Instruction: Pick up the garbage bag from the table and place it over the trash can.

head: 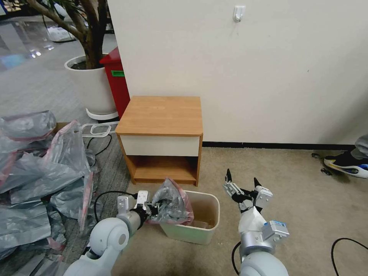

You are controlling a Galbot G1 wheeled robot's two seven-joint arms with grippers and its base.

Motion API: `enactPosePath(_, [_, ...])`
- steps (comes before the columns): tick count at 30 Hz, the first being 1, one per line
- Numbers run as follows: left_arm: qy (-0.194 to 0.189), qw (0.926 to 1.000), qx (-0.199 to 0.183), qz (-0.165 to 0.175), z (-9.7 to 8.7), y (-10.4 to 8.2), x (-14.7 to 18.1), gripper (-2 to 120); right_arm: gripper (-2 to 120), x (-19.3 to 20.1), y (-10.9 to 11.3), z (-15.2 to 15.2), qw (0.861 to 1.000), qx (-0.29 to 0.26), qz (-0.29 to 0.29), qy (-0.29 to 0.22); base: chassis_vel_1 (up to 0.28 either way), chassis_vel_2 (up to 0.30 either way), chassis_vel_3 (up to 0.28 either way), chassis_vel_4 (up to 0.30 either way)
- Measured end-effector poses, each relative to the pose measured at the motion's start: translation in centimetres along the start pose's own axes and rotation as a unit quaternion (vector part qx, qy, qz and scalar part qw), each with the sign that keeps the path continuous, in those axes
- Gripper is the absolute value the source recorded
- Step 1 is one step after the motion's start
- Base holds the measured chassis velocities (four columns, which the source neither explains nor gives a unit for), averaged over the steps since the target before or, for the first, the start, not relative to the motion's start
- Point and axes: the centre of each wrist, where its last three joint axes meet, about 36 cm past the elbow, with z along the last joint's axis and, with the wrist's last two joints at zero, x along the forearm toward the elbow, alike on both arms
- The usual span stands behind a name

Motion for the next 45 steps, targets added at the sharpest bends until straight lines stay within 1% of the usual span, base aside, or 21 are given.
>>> enactPosePath(2, [-0.001, 1.0000, 0.000, -0.001, 0.0, 0.0, 0.1, 3, 100, 0.0, 0.0, 0.0, 1.000, 0.001, -0.003, 0.001, 0.000, 0.000, 0.000, 0.000])
enactPosePath(4, [-0.004, 1.0000, -0.001, -0.003, 0.0, 0.0, 0.4, 3, 100, 0.0, 0.0, -0.1, 1.000, 0.000, -0.018, 0.002, 0.000, 0.000, 0.000, 0.000])
enactPosePath(5, [-0.016, 0.9999, -0.003, -0.003, 0.0, 0.0, 0.8, 3, 100, 0.1, -0.1, -0.6, 0.999, -0.011, -0.050, 0.007, 0.000, 0.000, 0.000, 0.000])
enactPosePath(6, [-0.016, 0.9999, -0.003, -0.003, 0.0, 0.0, 0.8, 3, 100, 0.1, -0.1, -0.6, 0.999, -0.011, -0.050, 0.007, 0.000, 0.000, 0.000, 0.000])
enactPosePath(7, [-0.031, 0.9995, -0.008, -0.001, 0.0, 0.0, 1.2, 3, 100, 0.2, -0.4, -1.0, 0.996, -0.024, -0.085, 0.017, 0.000, 0.000, 0.000, 0.000])
enactPosePath(8, [-0.033, 0.9994, -0.009, -0.001, 0.0, 0.0, 1.2, 3, 100, 0.2, -0.4, -1.1, 0.995, -0.027, -0.093, 0.020, 0.000, 0.000, 0.000, 0.000])
enactPosePath(9, [-0.064, 0.9975, -0.029, 0.001, 0.1, 0.0, 2.0, 3, 100, 0.4, -0.6, -2.1, 0.986, -0.045, -0.158, 0.041, 0.000, 0.000, 0.000, 0.000])
enactPosePath(10, [-0.086, 0.9952, -0.047, 0.004, 0.2, 0.0, 2.7, 3, 100, 0.4, -0.8, -2.7, 0.976, -0.046, -0.206, 0.059, 0.000, 0.000, 0.000, 0.000])
enactPosePath(11, [-0.086, 0.9952, -0.047, 0.004, 0.2, 0.0, 2.7, 3, 100, 0.4, -0.8, -2.7, 0.976, -0.046, -0.206, 0.059, 0.000, 0.000, 0.000, 0.000])
enactPosePath(13, [-0.110, 0.9922, -0.058, 0.009, 0.3, -0.1, 3.7, 3, 100, 0.3, -0.7, -3.2, 0.963, -0.038, -0.253, 0.083, 0.000, 0.000, 0.000, 0.000])
enactPosePath(15, [-0.132, 0.9893, -0.062, 0.010, 0.3, -0.4, 4.6, 3, 100, 0.2, -0.4, -3.2, 0.952, -0.038, -0.283, 0.114, 0.000, 0.000, 0.000, 0.000])
enactPosePath(16, [-0.132, 0.9893, -0.062, 0.010, 0.3, -0.4, 4.6, 3, 100, 0.2, -0.4, -3.2, 0.952, -0.038, -0.283, 0.114, 0.000, 0.000, 0.000, 0.000])
enactPosePath(20, [-0.159, 0.9841, -0.078, 0.002, 0.5, -1.0, 5.8, 3, 100, 0.2, 0.1, -2.8, 0.927, -0.037, -0.322, 0.187, 0.000, 0.000, 0.000, 0.000])
enactPosePath(21, [-0.159, 0.9841, -0.078, 0.002, 0.5, -1.0, 5.8, 3, 100, 0.2, 0.1, -2.8, 0.927, -0.037, -0.322, 0.187, 0.000, 0.000, 0.000, 0.000])
enactPosePath(22, [-0.164, 0.9832, -0.081, 0.003, 0.6, -1.3, 6.1, 3, 100, -0.1, 0.2, -2.5, 0.924, -0.030, -0.325, 0.197, 0.000, 0.000, 0.000, 0.000])
enactPosePath(25, [-0.174, 0.9809, -0.087, 0.005, 0.6, -1.9, 6.8, 3, 100, -1.3, 0.2, -1.7, 0.921, -0.019, -0.319, 0.222, 0.000, 0.000, 0.000, 0.000])
enactPosePath(29, [-0.178, 0.9791, -0.098, 0.003, 0.8, -2.1, 7.5, 3, 100, -2.6, 0.2, -1.5, 0.919, -0.014, -0.310, 0.243, 0.000, 0.000, 0.000, 0.000])
enactPosePath(33, [-0.183, 0.9775, -0.104, 0.004, 1.0, -2.4, 8.1, 3, 100, -3.9, 0.3, -1.1, 0.917, -0.007, -0.308, 0.253, 0.000, 0.000, 0.000, 0.000])
enactPosePath(37, [-0.188, 0.9766, -0.104, 0.007, 1.0, -2.7, 8.4, 3, 100, -4.6, 0.4, -0.4, 0.914, -0.011, -0.308, 0.265, 0.000, 0.000, 0.000, 0.000])
enactPosePath(41, [-0.189, 0.9766, -0.102, 0.009, 1.2, -2.8, 8.6, 3, 100, -4.8, 0.7, 0.6, 0.907, -0.027, -0.316, 0.278, 0.000, 0.000, 0.000, 0.000])
enactPosePath(45, [-0.189, 0.9767, -0.102, 0.009, 1.3, -2.8, 8.6, 3, 100, -5.0, 0.7, 1.0, 0.904, -0.034, -0.323, 0.277, 0.000, 0.000, 0.000, 0.000])
